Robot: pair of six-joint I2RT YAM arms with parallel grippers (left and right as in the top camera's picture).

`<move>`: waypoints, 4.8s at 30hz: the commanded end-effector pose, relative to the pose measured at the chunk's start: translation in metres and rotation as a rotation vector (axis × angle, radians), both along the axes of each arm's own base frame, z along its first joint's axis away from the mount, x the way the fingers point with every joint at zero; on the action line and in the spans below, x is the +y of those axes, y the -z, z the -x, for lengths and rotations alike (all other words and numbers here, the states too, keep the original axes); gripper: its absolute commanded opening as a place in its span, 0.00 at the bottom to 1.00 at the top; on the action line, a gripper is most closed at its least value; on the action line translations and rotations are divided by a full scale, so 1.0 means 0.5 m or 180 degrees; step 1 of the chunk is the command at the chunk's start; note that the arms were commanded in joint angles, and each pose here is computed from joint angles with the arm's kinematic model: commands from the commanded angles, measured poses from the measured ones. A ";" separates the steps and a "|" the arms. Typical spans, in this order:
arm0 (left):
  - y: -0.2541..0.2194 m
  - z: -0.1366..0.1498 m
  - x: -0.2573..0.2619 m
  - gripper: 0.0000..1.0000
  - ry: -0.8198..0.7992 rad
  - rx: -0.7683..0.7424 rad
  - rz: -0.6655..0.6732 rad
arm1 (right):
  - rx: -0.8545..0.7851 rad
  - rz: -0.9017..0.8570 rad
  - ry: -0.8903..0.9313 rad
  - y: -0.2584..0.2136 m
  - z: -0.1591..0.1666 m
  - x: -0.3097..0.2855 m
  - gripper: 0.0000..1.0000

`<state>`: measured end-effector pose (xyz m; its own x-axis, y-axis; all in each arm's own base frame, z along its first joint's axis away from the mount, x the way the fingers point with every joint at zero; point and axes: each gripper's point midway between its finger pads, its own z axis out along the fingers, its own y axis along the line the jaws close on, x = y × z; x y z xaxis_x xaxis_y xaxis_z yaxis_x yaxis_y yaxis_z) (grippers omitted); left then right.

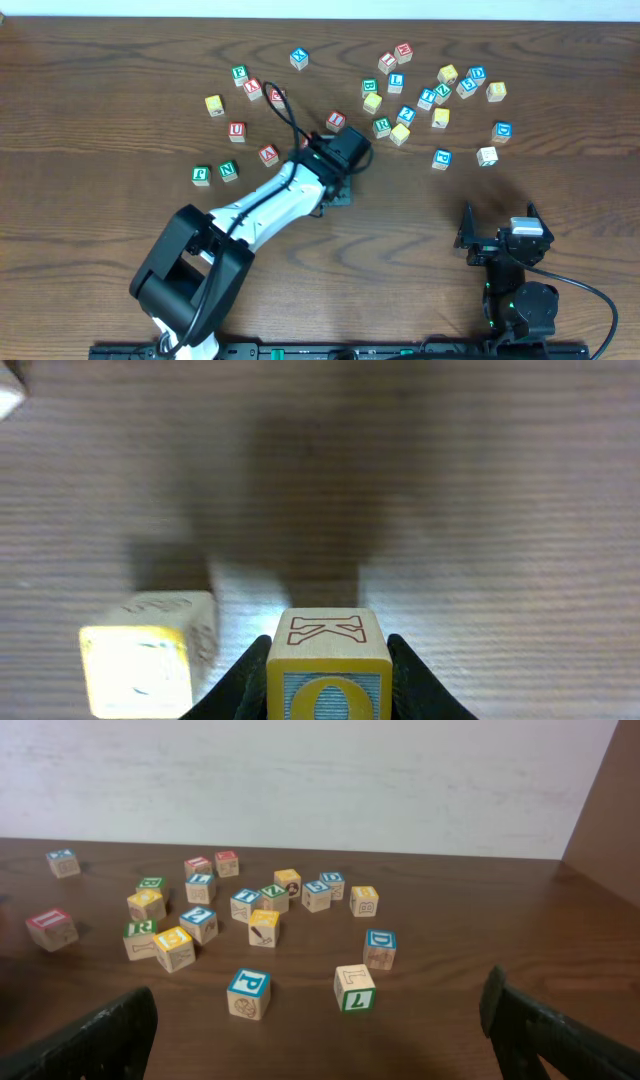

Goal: Spell out CORL
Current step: 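Carry the O block to the right of the C block, then lower the O block beside the C block and release it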

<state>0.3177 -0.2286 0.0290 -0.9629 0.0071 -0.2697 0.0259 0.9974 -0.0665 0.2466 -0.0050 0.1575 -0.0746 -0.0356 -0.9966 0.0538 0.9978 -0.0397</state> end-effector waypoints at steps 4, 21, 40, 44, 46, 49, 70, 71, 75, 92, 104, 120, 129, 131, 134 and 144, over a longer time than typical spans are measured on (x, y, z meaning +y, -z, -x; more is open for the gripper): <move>0.002 0.007 0.004 0.07 0.0114 0.0041 -0.0008 | 0.0018 0.0025 -0.0013 0.003 0.000 0.001 0.99; 0.022 0.017 0.021 0.07 0.0149 0.0088 -0.0136 | 0.0028 0.0026 -0.0012 0.004 0.000 0.001 0.99; 0.051 0.028 0.029 0.07 0.0161 0.0073 -0.0139 | 0.0028 0.0025 -0.0013 0.004 0.000 0.001 0.99; 0.050 0.021 0.031 0.07 0.0149 0.0025 -0.0162 | 0.0029 0.0026 -0.0012 0.005 0.000 0.001 0.99; 0.048 0.014 0.033 0.07 0.0133 -0.0037 -0.0188 | 0.0032 0.0026 -0.0013 0.005 0.000 0.001 0.99; 0.047 0.012 0.031 0.07 0.0133 -0.0048 -0.0181 | 0.0032 0.0026 -0.0013 0.005 0.000 0.001 0.99; 0.047 0.008 0.038 0.07 0.0127 -0.0089 -0.0242 | 0.0033 0.0026 -0.0012 0.005 0.000 0.001 0.99; 0.047 0.009 0.039 0.07 0.0127 -0.0082 -0.0247 | 0.0033 0.0026 -0.0013 0.005 0.000 0.001 0.99; 0.048 0.012 0.041 0.07 0.0127 -0.0063 -0.0258 | 0.0033 0.0026 -0.0012 0.005 0.000 0.001 0.99; 0.063 0.026 0.037 0.08 0.0177 -0.0042 -0.0273 | 0.0033 0.0026 -0.0012 0.005 0.000 0.001 0.99; 0.066 0.026 0.036 0.07 0.0176 -0.0058 -0.0261 | 0.0033 0.0026 -0.0012 0.005 0.000 0.001 0.99; 0.065 0.026 0.036 0.46 0.0177 -0.0060 -0.0258 | 0.0033 0.0026 -0.0012 0.005 0.000 0.001 0.99; 0.064 0.025 0.036 0.46 0.0177 -0.0065 -0.0256 | 0.0033 0.0026 -0.0012 0.005 0.000 0.001 0.99; 0.063 0.024 0.034 0.46 0.0178 -0.0071 -0.0252 | 0.0033 0.0026 -0.0012 0.005 0.000 0.001 0.99; 0.054 0.021 0.033 0.46 0.0177 -0.0103 -0.0229 | 0.0033 0.0026 -0.0012 0.005 0.000 0.001 0.99; 0.008 0.011 0.024 0.46 0.0236 -0.0272 -0.0123 | 0.0033 0.0026 -0.0013 0.005 0.000 0.001 0.99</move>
<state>0.3089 -0.2162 0.0109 -0.9468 0.0733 -0.3133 0.0835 0.9963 -0.0193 0.2466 -0.0049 0.1575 -0.0749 -0.0356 -0.9966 0.0534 0.9978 -0.0397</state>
